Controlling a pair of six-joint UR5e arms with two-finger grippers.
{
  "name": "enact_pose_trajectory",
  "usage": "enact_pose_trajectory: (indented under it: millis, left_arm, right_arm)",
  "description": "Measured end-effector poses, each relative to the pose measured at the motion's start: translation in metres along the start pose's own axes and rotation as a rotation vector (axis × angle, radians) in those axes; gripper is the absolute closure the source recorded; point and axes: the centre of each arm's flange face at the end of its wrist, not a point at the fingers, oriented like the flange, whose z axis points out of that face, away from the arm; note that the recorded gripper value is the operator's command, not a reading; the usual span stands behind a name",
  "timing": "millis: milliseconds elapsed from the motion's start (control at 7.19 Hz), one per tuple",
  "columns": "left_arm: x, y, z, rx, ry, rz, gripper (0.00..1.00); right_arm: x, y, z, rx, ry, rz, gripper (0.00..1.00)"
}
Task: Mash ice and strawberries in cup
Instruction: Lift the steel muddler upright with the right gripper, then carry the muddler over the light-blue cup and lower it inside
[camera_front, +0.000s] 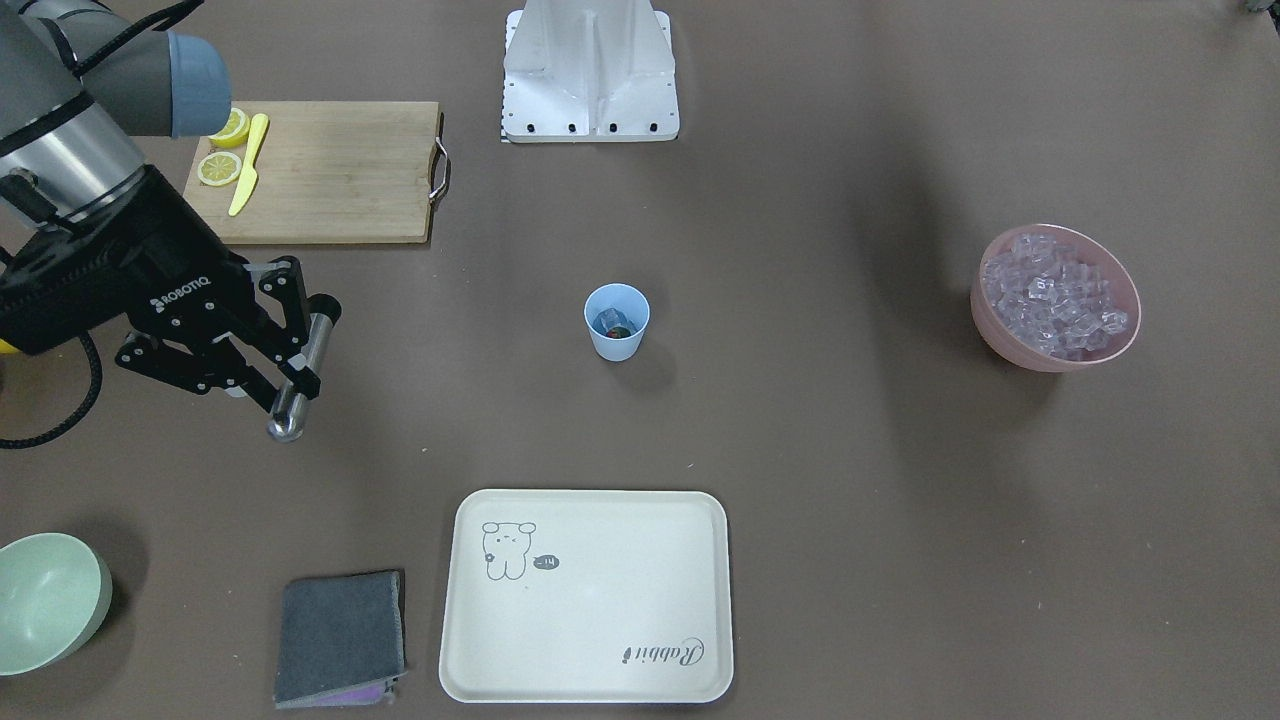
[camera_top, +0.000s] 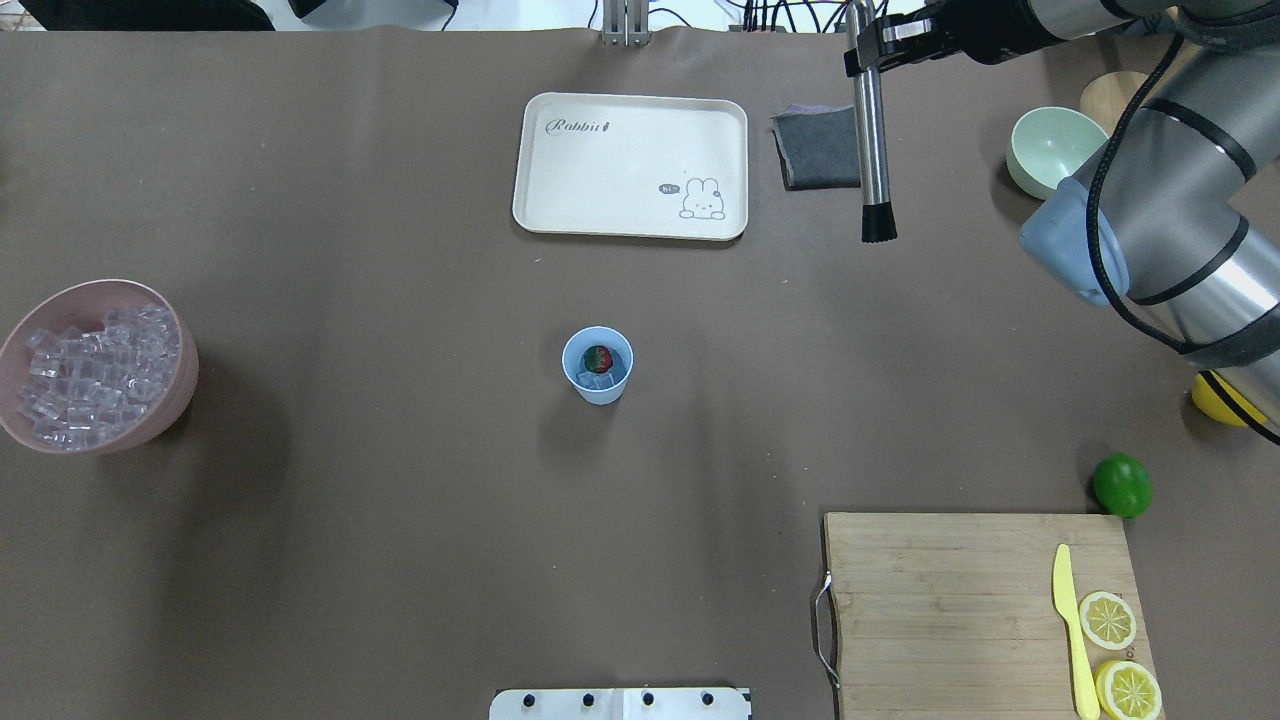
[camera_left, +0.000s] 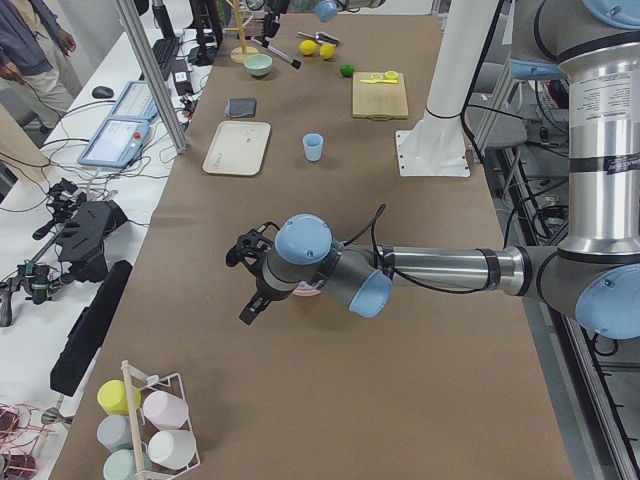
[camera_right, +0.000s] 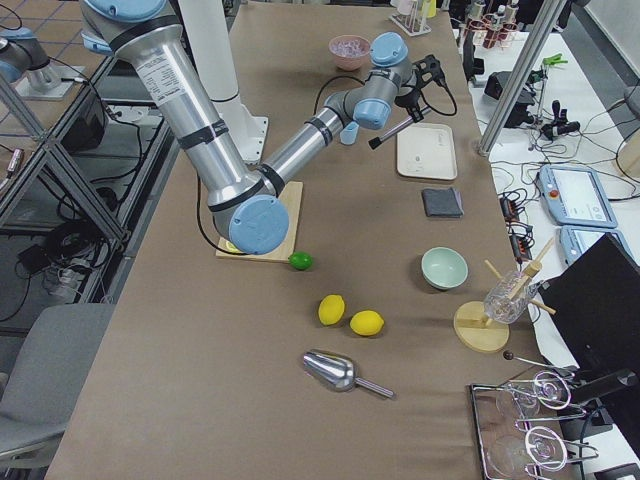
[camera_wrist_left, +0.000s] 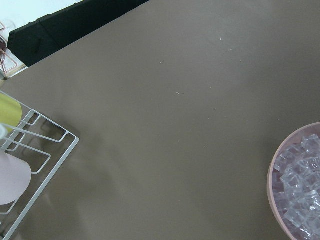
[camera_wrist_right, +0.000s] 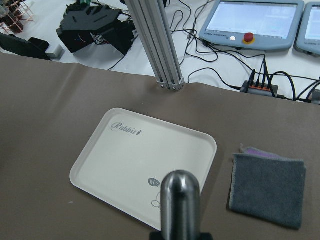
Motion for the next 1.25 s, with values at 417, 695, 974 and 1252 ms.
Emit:
enact_pose_trajectory:
  millis: [417, 695, 974, 1252]
  left_arm:
    - [-0.007, 0.01, 0.008, -0.019, 0.01, -0.084, 0.03]
    - [-0.012, 0.023, 0.015, -0.037, 0.013, -0.11, 0.03]
    - [-0.018, 0.03, 0.021, -0.052, 0.015, -0.127, 0.03]
    - [-0.022, 0.035, 0.025, -0.061, 0.019, -0.137, 0.03]
  right_arm:
    - [-0.058, 0.022, 0.013, 0.2, -0.089, -0.057, 1.0]
    - [-0.102, 0.052, 0.03, 0.328, -0.161, -0.062, 1.0]
    - [-0.143, 0.087, 0.049, 0.431, -0.195, -0.051, 1.0]
    - [-0.181, 0.116, 0.064, 0.507, -0.171, -0.027, 1.0]
